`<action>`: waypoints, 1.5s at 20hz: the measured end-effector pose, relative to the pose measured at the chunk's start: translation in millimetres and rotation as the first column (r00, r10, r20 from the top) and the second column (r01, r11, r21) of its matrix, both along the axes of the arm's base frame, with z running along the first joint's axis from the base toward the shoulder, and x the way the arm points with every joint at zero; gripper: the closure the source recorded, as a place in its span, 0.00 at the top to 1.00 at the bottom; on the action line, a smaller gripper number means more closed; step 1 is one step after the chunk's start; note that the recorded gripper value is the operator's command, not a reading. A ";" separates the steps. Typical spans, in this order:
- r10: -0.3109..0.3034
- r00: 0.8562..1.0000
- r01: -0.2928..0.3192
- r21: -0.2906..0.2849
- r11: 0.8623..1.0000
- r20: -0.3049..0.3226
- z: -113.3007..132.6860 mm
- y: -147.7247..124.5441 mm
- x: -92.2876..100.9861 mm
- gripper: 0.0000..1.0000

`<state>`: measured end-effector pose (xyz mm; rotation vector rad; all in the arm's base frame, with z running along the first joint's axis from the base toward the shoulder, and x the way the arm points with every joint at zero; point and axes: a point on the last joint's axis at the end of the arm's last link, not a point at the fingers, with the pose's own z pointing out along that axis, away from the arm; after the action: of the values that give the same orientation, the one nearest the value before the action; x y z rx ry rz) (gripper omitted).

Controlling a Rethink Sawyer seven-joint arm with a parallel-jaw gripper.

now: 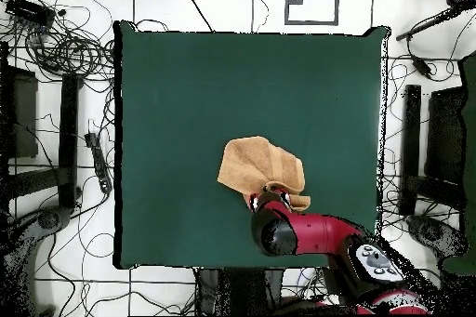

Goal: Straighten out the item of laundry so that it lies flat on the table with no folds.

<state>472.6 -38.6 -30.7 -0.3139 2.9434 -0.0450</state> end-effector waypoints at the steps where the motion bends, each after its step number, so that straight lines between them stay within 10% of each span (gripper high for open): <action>1: 0.002 1.000 -0.002 -0.001 1.000 0.000 0.0 0.6 0.2 0.00; 17: -0.056 0.990 0.049 -0.054 0.997 -0.128 0.0 9.9 21.5 0.00; 30: -0.129 0.922 0.105 -0.085 0.991 -0.366 -4.3 8.5 59.5 0.00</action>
<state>532.2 -30.1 -34.9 -0.1687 3.3406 -0.1073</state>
